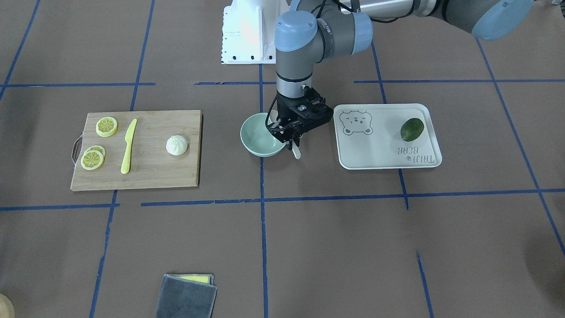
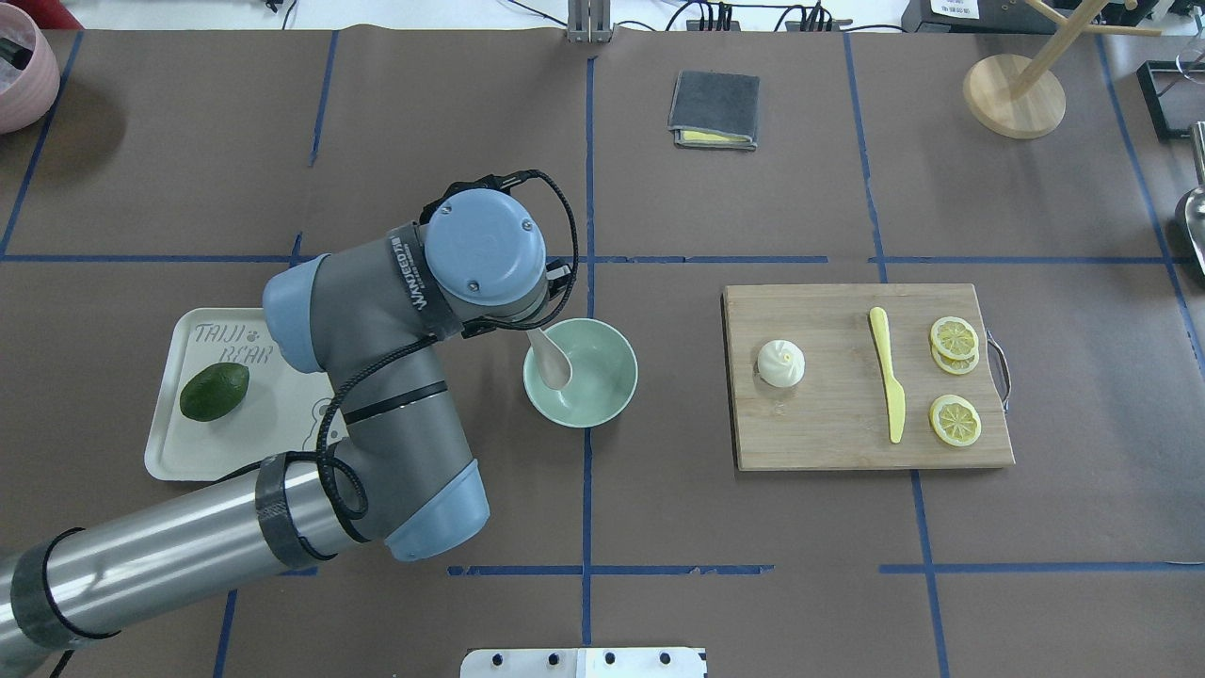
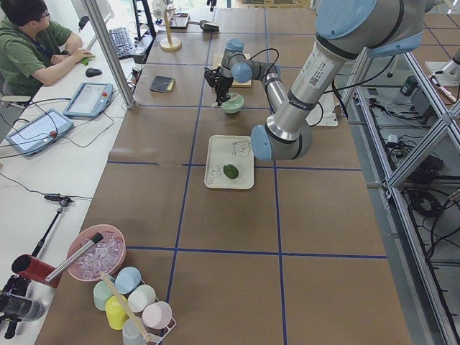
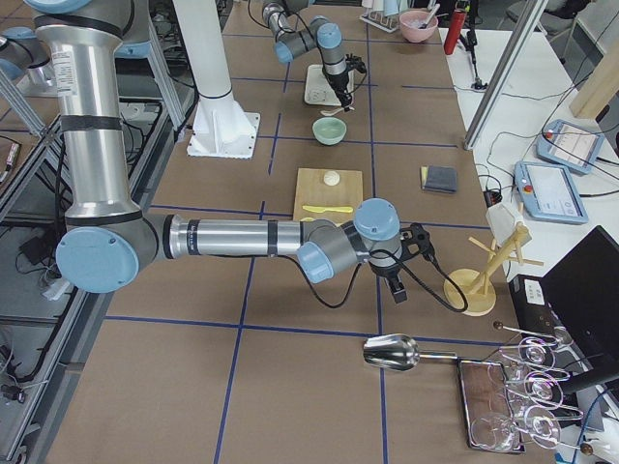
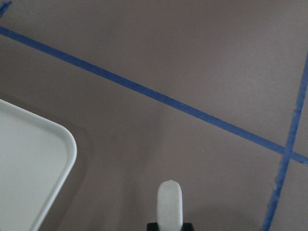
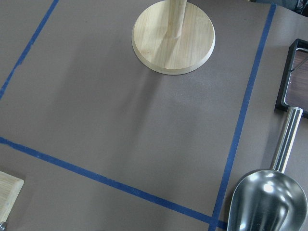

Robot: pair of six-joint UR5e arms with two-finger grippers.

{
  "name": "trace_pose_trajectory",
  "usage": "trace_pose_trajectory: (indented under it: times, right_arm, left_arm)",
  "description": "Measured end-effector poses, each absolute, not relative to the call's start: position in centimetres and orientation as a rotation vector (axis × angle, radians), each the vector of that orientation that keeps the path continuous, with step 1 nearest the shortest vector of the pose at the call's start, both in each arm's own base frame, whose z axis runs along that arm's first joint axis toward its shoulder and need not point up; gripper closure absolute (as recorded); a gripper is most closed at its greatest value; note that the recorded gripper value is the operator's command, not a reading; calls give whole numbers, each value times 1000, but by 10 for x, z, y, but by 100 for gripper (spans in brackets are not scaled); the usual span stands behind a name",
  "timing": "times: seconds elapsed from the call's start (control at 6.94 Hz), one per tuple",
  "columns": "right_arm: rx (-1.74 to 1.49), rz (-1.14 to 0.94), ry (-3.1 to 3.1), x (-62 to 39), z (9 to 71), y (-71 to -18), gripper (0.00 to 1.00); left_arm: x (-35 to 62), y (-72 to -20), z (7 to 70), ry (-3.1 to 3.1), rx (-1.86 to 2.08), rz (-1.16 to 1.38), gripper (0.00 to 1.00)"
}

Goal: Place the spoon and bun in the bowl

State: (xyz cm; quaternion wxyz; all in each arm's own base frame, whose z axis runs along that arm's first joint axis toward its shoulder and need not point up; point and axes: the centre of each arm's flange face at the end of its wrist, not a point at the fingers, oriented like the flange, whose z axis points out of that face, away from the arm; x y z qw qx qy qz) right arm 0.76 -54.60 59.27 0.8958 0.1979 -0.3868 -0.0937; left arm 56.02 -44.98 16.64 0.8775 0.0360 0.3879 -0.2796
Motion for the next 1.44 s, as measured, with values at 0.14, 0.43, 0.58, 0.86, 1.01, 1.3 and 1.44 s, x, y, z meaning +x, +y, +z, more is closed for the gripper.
trace_pose_trajectory:
  times: [0.14, 0.43, 0.58, 0.86, 1.01, 1.3, 1.44]
  right_arm:
    - [410, -194, -802, 8, 593, -546, 0]
    - [409, -194, -803, 8, 593, -546, 0]
    - [408, -193, -803, 8, 593, -546, 0]
    - [411, -194, -804, 7, 592, -546, 0]
    - [416, -197, -806, 7, 589, -546, 0]
    - [425, -198, -816, -1, 575, -550, 0]
    - [437, -179, -834, -12, 552, -556, 0]
  left_arm:
    - [573, -441, 163, 806, 77, -580, 69]
    - [583, -431, 162, 806, 81, -562, 38]
    - [584, -429, 163, 805, 84, -553, 16]
    - [577, -425, 162, 810, 121, -468, 0]
    - [552, -418, 162, 829, 182, -344, 0]
    - [450, -443, 178, 822, 357, -38, 0]
    - [380, -480, 205, 779, 418, 142, 0]
